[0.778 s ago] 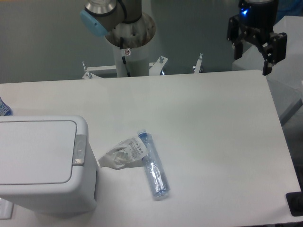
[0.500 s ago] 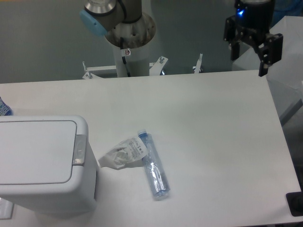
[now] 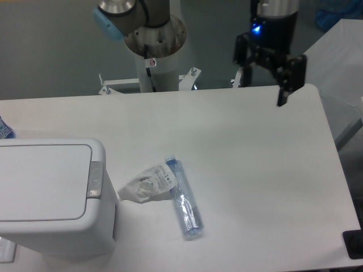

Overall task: Open the trash can
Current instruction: 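Move the open gripper over the white trash bin's lid edge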

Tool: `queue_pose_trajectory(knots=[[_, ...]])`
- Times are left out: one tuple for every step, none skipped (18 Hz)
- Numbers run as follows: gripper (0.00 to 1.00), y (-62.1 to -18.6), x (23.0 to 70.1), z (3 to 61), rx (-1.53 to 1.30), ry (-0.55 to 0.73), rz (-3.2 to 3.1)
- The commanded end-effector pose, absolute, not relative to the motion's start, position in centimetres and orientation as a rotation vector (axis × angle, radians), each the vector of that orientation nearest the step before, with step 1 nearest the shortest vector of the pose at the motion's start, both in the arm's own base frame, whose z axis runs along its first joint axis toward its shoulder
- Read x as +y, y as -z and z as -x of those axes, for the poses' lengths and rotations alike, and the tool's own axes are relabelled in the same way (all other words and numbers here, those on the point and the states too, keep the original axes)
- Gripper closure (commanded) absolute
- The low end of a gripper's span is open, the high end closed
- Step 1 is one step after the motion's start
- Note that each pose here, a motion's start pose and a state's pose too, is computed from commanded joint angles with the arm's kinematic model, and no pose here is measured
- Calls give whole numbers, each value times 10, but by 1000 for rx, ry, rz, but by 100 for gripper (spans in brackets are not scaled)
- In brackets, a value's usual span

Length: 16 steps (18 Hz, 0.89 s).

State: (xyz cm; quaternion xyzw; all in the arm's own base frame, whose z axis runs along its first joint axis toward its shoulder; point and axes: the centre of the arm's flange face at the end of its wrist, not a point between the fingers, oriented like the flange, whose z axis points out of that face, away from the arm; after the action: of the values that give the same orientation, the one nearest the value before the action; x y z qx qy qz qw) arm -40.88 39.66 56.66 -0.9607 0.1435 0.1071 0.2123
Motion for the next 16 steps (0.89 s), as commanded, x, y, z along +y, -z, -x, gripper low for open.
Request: queue_pose_trajectory(knots=[[0, -567, 405, 403, 335, -273, 2648], [0, -568, 414, 397, 271, -257, 2631], [0, -567, 424, 390, 213, -245, 2620], [0, -568, 432, 385, 164, -247, 2606], [0, -566, 442, 380, 125, -240, 2593], [0, -565, 451, 371, 80, -218, 2585], [0, -565, 458, 364, 21, -197, 2576], [0, -564, 466, 357, -37, -177, 2564], [0, -559, 477, 349, -98, -149, 2552], [0, -560, 483, 343, -162, -141, 2532], [0, -558, 487, 339, -221, -128, 2517], [0, -553, 491, 332, -277, -96, 2518], [0, -549, 494, 327, -328, -69, 2513], [0, -546, 498, 322, -372, -43, 2510], [0, -541, 504, 317, -410, -16, 2510], [0, -536, 510, 314, -447, 10, 2509]])
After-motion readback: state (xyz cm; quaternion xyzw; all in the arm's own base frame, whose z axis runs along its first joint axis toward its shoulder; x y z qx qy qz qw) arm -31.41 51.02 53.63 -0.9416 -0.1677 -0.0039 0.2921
